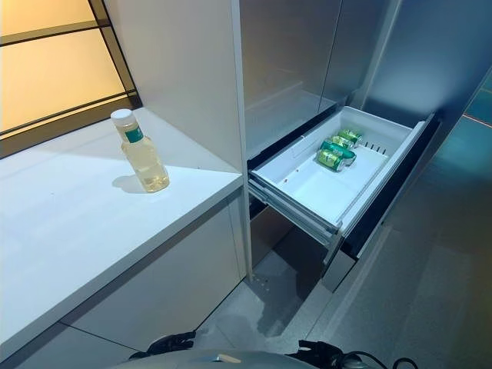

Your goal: Put drinks into fridge and close the fridge

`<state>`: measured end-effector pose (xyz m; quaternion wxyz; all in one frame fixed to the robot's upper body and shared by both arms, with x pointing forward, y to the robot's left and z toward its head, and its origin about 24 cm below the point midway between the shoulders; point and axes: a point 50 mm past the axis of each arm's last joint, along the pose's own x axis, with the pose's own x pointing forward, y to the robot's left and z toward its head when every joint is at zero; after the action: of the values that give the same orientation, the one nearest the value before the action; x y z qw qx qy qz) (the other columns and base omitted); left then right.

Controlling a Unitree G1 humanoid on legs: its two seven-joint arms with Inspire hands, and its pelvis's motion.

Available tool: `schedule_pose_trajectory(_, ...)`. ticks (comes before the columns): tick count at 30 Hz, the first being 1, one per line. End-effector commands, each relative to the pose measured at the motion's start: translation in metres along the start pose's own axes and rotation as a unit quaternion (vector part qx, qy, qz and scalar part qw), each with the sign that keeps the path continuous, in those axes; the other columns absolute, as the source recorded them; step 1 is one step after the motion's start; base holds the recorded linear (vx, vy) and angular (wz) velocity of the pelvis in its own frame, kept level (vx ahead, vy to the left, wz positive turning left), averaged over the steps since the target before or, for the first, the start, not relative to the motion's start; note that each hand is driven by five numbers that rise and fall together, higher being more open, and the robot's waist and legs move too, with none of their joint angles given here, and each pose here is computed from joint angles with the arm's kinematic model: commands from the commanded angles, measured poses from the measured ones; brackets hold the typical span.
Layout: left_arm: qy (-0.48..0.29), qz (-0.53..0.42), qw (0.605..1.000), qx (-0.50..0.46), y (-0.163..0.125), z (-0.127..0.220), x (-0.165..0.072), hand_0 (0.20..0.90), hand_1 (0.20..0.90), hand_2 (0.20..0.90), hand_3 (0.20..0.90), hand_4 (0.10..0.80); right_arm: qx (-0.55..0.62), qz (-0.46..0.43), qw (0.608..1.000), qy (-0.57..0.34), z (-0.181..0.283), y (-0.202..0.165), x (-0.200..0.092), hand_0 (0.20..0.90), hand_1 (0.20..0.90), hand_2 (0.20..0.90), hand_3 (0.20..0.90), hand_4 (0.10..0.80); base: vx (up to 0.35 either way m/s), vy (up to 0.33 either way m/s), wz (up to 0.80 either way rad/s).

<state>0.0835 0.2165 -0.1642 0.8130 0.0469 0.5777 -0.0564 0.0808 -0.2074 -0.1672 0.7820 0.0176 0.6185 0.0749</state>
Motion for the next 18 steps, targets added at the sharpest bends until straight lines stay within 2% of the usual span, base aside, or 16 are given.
schedule_pose_trajectory(1, -0.01, -0.001, 1.0, -0.001, -0.006, 0.01, 0.004, 0.9, 0.9, 0.9, 0.9, 0.8, -0.027, 0.005, 0.999, 0.025, -0.001, -0.004, -0.001, 0.9, 0.9, 0.9, 0.9, 0.8, 0.0, 0.0, 0.0)
schedule_pose_trajectory(6, -0.004, 0.036, 0.999, 0.03, 0.0, 0.008, 0.003, 0.9, 0.9, 0.9, 0.9, 0.8, -0.026, 0.005, 0.999, 0.027, -0.002, -0.004, -0.001, 0.9, 0.9, 0.9, 0.9, 0.8, 0.0, 0.0, 0.0)
schedule_pose_trajectory(10, 0.008, 0.066, 0.985, 0.157, 0.008, 0.012, 0.003, 0.9, 0.9, 0.9, 0.9, 0.8, -0.033, 0.006, 0.999, 0.028, 0.001, -0.004, -0.001, 0.9, 0.9, 0.9, 0.9, 0.8, 0.0, 0.0, 0.0)
schedule_pose_trajectory(18, -0.016, -0.095, 0.967, 0.236, 0.001, 0.064, 0.002, 0.9, 0.9, 0.9, 0.9, 0.8, -0.064, -0.004, 0.997, 0.031, 0.018, -0.026, -0.009, 0.9, 0.9, 0.9, 0.9, 0.8, -0.011, 0.032, -0.03)
